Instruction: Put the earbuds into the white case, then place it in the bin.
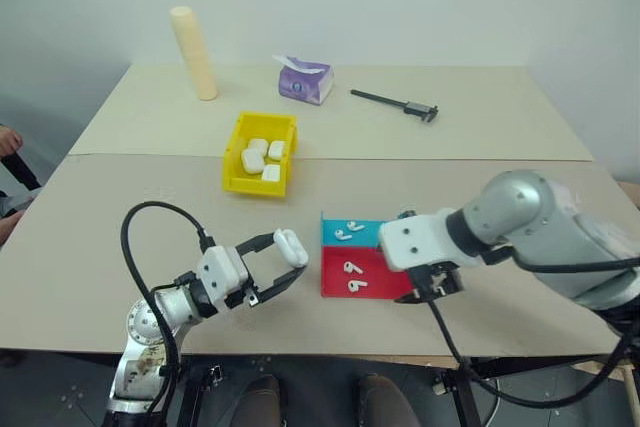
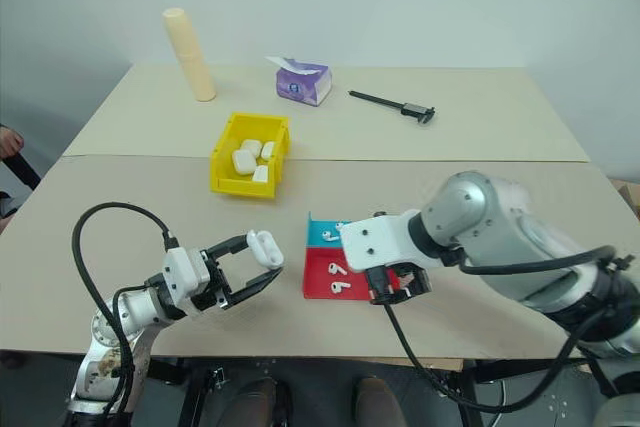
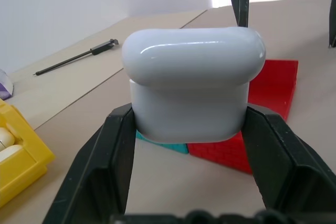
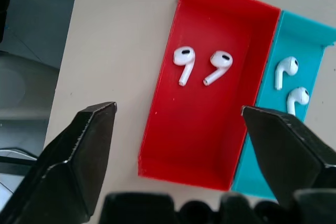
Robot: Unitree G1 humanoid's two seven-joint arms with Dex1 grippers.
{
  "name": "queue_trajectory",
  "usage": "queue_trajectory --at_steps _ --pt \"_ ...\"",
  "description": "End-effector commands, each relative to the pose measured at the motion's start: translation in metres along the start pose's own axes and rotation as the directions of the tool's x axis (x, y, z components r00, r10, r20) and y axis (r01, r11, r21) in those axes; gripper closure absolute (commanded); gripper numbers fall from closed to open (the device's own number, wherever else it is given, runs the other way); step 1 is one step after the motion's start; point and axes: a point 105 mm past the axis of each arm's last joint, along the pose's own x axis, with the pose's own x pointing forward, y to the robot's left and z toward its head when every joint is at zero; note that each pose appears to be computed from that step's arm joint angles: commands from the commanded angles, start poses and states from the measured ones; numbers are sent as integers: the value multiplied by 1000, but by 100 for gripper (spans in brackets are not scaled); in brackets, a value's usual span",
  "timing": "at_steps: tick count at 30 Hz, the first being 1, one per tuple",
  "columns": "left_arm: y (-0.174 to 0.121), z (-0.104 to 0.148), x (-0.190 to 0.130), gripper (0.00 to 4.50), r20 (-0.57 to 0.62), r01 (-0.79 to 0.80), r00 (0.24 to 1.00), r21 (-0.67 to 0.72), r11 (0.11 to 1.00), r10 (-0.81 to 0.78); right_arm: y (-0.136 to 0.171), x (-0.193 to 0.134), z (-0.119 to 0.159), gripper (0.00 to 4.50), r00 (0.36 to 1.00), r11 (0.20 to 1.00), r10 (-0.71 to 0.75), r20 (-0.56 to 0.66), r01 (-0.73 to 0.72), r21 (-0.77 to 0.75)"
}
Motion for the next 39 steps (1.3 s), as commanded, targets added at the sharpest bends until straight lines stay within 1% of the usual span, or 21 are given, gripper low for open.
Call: queue_trajectory --at_steps 1,6,8,10,19,27,39 --pt "-2 3 -4 175 62 -19 998 16 1000 18 -8 1 9 123 999 998 -44 -23 44 -34" --pt "-7 -4 -11 175 75 -3 997 -15 1000 4 -11 10 9 123 996 997 -44 -82 39 -65" --pt "-7 -3 -10 175 87 -19 996 -16 1000 20 -12 18 12 160 995 997 -37 -93 30 -75" --pt "-8 -2 -7 175 94 -28 995 -8 1000 28 -12 23 16 213 995 997 -35 -93 28 -76" --pt "-10 -2 -2 175 90 -31 995 14 999 29 -12 41 19 213 993 997 -34 -117 25 -78" --pt "-11 -5 0 175 71 -39 997 20 999 37 -8 55 15 213 991 995 -1 -136 -12 -96" --pt "-14 -2 0 175 70 -46 997 27 999 44 -13 64 15 213 990 994 -18 -137 3 -110"
